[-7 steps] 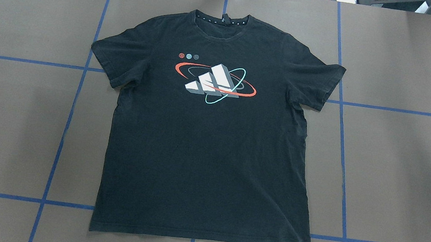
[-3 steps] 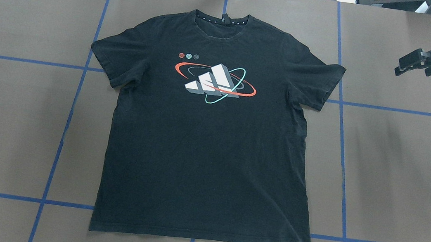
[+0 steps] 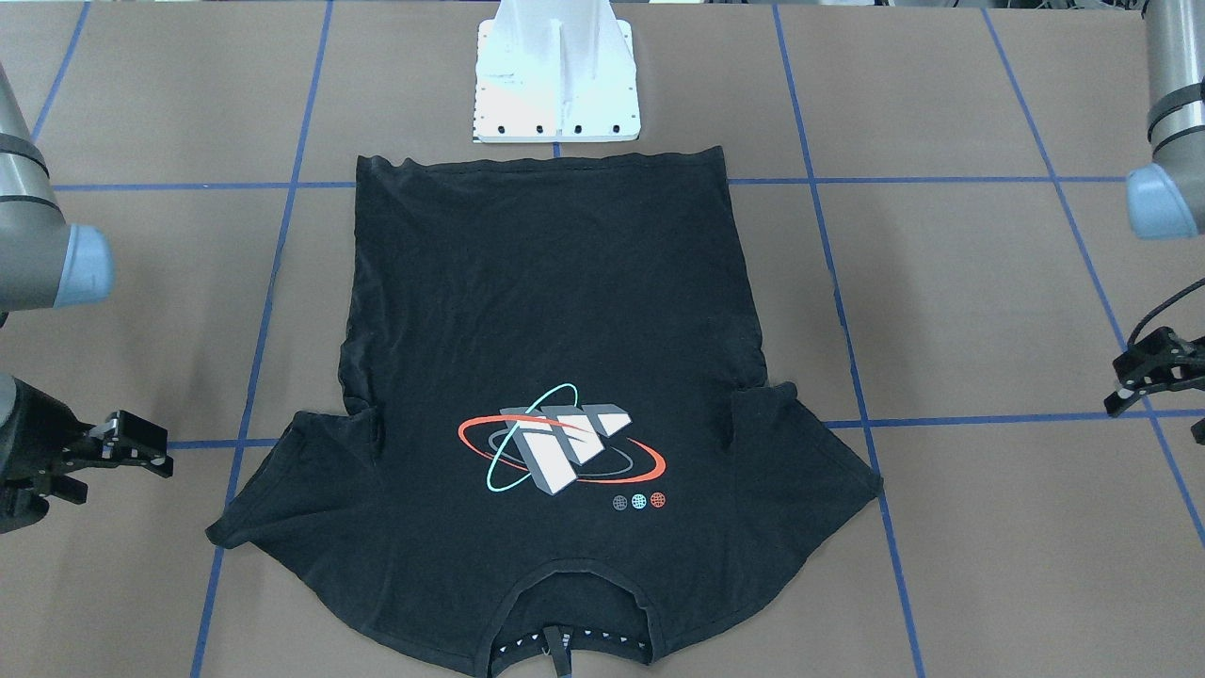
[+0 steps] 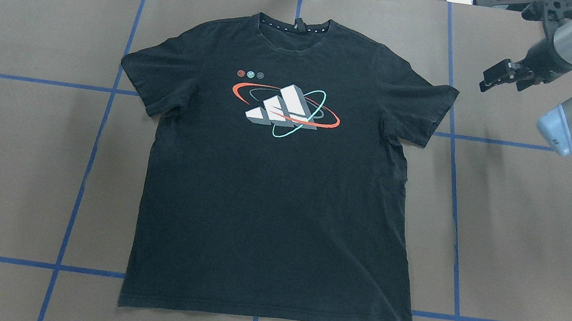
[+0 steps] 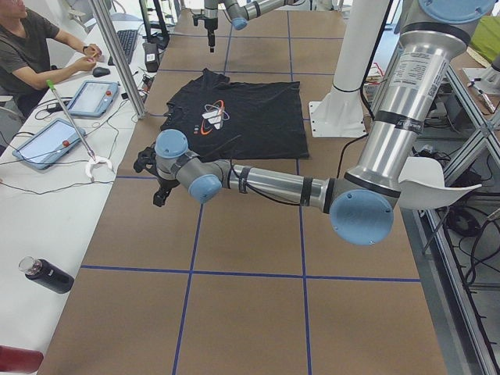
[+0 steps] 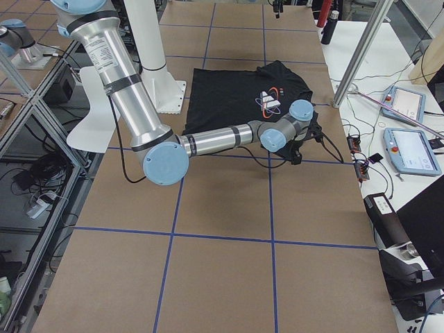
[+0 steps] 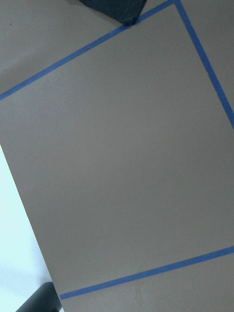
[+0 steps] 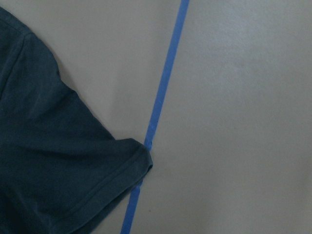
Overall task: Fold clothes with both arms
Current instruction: 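Move the right gripper toward the shirt's shoulder farthest from the robot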
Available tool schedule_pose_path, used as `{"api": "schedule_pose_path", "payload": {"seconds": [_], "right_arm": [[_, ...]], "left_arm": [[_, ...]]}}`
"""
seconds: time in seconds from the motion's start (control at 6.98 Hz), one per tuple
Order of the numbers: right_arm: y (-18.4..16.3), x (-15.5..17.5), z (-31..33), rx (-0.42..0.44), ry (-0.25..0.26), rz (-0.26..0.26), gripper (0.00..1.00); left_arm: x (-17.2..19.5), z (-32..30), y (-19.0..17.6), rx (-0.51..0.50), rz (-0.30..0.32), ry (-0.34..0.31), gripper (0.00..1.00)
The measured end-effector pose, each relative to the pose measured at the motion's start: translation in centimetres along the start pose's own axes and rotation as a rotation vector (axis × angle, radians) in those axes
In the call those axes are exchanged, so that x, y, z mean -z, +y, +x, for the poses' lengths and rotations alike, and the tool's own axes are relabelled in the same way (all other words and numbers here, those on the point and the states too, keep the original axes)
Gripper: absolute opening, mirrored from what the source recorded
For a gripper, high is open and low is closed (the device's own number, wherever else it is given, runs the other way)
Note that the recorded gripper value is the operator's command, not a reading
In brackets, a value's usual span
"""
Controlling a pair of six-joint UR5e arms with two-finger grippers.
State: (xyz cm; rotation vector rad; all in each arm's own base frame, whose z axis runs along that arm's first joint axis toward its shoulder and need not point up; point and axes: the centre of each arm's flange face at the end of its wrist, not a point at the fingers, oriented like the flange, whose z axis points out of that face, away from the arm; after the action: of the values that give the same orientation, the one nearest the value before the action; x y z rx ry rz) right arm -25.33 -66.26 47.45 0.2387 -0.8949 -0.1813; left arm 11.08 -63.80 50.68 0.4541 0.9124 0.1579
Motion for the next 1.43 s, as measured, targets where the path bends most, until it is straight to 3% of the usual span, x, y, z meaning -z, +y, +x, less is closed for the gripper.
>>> {"api": "schedule_pose_path", "payload": {"seconds": [0.57, 1.0, 1.15, 1.29, 1.43], "right_arm": [[-2.1, -5.5, -4.1, 0.087, 0.082, 0.056, 0.94], [-2.2, -7.9, -4.8, 0.125, 0.065, 0.066, 0.88], [-2.0, -8.5, -4.3, 0.131, 0.058, 0.07, 0.7], [-1.9, -8.8, -4.1, 0.133, 0.055, 0.07, 0.45], [-1.9, -8.9, -4.0, 0.132, 0.052, 0.07, 0.31]], "left_arm": [[-1.7, 1.9, -0.8, 0.092, 0.067, 0.066, 1.0], [-1.7, 2.3, -1.1, 0.09, 0.072, 0.071, 1.0], [-1.6, 2.3, -1.2, 0.089, 0.073, 0.072, 1.0], [-1.6, 2.4, -1.2, 0.089, 0.073, 0.072, 1.0], [-1.6, 2.4, -1.2, 0.088, 0.074, 0.072, 1.0]]}}
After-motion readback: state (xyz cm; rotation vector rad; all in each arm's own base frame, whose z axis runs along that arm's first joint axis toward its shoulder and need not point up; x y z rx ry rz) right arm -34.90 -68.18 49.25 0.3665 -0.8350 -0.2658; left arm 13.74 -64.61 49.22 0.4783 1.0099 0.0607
